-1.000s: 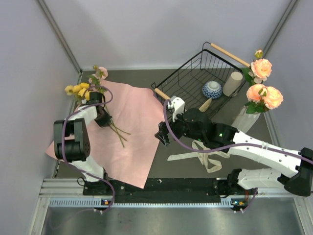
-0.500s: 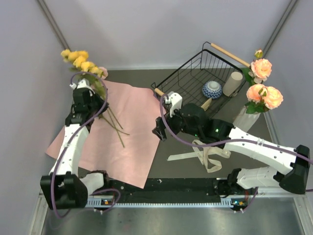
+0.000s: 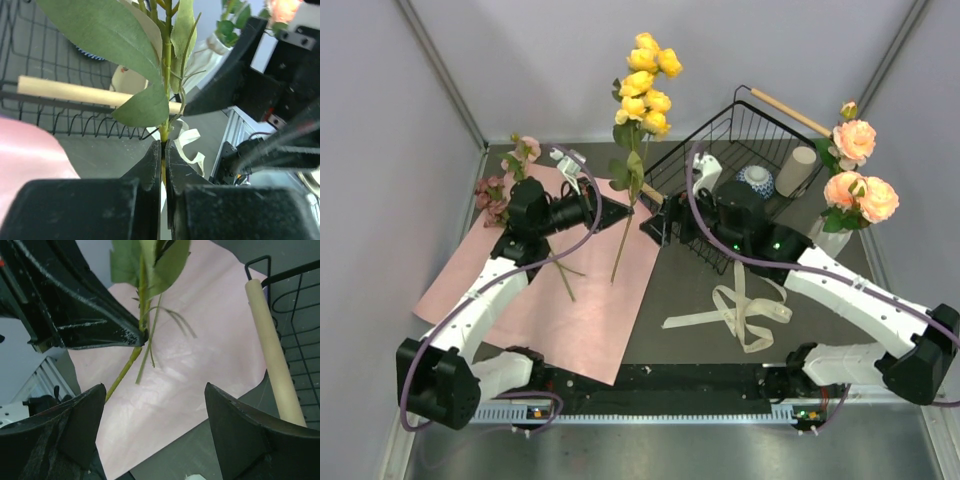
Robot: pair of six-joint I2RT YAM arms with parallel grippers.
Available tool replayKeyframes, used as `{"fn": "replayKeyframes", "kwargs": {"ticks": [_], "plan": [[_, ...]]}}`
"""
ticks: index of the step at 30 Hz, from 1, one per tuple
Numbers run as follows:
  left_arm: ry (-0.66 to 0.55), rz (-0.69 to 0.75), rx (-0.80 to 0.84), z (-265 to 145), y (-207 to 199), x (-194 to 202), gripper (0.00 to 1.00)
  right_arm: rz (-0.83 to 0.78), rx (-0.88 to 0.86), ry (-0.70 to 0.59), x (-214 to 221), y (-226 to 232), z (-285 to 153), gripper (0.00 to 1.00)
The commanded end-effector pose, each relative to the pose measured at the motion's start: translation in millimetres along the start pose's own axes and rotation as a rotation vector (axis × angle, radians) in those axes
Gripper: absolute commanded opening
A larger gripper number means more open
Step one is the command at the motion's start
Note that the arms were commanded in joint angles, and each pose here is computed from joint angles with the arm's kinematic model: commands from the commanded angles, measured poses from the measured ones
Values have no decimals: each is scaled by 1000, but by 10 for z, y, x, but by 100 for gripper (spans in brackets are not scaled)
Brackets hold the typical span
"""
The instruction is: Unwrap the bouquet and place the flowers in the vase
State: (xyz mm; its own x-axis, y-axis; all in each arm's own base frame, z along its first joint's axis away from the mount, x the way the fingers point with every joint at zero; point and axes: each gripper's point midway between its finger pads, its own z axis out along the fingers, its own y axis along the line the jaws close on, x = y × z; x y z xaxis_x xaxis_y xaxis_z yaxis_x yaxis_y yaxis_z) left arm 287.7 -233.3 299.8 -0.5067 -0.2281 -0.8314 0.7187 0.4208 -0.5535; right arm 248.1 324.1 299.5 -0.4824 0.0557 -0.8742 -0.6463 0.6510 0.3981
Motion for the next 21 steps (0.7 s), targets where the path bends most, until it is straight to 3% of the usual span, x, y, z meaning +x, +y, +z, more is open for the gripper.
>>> {"fn": "replayKeyframes", "kwargs": {"ticks": [1,8,21], "plan": [[-45,89,188,-18,-377,-116,0,72,-29,-219,-513,77,-225,76],[-5,44,214,7,-397,56,0,118,-84,-348,-636,115,-246,67],[35,54,269,37,-531,127,0,135,-107,-318,-664,167,-34,53]]}}
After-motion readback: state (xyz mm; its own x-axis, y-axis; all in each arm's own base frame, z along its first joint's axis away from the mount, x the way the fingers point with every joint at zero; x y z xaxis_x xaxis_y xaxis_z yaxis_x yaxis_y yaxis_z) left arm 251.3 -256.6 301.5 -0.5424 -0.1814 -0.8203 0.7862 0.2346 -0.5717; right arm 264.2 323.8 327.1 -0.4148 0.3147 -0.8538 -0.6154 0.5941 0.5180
